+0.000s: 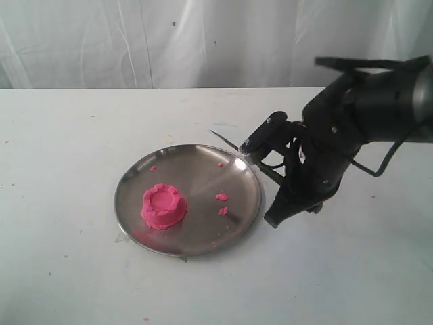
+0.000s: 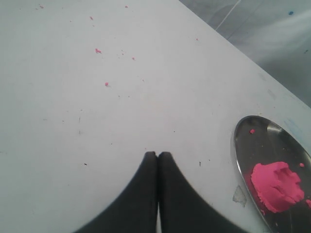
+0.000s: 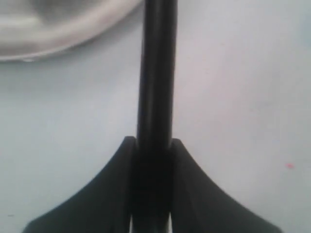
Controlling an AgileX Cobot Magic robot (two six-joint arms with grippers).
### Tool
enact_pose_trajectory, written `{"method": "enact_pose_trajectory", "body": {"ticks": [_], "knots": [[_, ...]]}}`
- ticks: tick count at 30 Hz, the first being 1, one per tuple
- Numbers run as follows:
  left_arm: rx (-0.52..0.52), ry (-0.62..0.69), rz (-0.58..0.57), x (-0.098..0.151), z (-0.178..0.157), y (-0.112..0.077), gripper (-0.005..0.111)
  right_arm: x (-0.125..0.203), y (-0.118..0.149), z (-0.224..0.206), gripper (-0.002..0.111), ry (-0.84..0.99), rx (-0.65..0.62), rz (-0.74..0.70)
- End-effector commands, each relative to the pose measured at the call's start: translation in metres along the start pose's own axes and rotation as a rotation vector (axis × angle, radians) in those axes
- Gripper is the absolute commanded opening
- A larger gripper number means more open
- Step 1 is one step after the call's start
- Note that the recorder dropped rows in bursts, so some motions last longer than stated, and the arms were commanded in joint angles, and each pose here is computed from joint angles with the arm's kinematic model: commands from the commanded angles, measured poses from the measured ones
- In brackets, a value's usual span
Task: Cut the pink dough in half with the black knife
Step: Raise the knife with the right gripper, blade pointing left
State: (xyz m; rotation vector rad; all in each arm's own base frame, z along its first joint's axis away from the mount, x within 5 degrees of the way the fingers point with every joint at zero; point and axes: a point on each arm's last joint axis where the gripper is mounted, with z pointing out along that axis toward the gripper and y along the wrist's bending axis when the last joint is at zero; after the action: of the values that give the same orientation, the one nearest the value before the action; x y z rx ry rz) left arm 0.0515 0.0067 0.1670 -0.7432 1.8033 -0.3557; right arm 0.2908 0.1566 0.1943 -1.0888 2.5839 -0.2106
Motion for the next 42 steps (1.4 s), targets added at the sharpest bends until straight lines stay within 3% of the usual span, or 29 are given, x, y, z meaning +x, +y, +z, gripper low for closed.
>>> {"method": "enact_pose_trajectory", "body": {"ticks": [1,6,10,16,29,33,37,40,42], "knots": [[-0.004,-0.002,0.006,0.001,0.0,0.001,0.0,-0.003,-0.004,-0.014,0.0,-0.104,-0.186,0.103],[-0.004,-0.002,0.006,0.001,0.0,0.001,0.0,-0.007,0.028,-0.034,0.0,-0.096,-0.284,0.068],[-0.004,-0.002,0.006,0.001,0.0,0.001,0.0,-0.005,0.047,-0.034,0.0,-0.115,-0.289,0.006],[-0.004,-0.002,0.006,0.001,0.0,0.001,0.0,-0.005,0.049,-0.016,0.0,-0.15,-0.271,0.022],[-0.004,-0.002,0.006,0.001,0.0,0.001,0.0,-0.006,0.047,-0.022,0.0,-0.174,-0.265,0.023],[-0.004,-0.002,0.006,0.001,0.0,0.001,0.0,-0.007,0.039,-0.059,0.0,-0.275,-0.246,0.03],[-0.004,-0.002,0.006,0.001,0.0,0.001,0.0,-0.018,0.02,-0.134,0.0,-0.48,-0.206,0.04],[-0.004,-0.002,0.006,0.001,0.0,0.001,0.0,-0.034,0.0,-0.189,0.0,-0.612,-0.104,-0.011],[-0.004,-0.002,0.006,0.001,0.0,0.001,0.0,-0.042,-0.007,-0.187,0.0,-0.572,-0.082,-0.022]]}}
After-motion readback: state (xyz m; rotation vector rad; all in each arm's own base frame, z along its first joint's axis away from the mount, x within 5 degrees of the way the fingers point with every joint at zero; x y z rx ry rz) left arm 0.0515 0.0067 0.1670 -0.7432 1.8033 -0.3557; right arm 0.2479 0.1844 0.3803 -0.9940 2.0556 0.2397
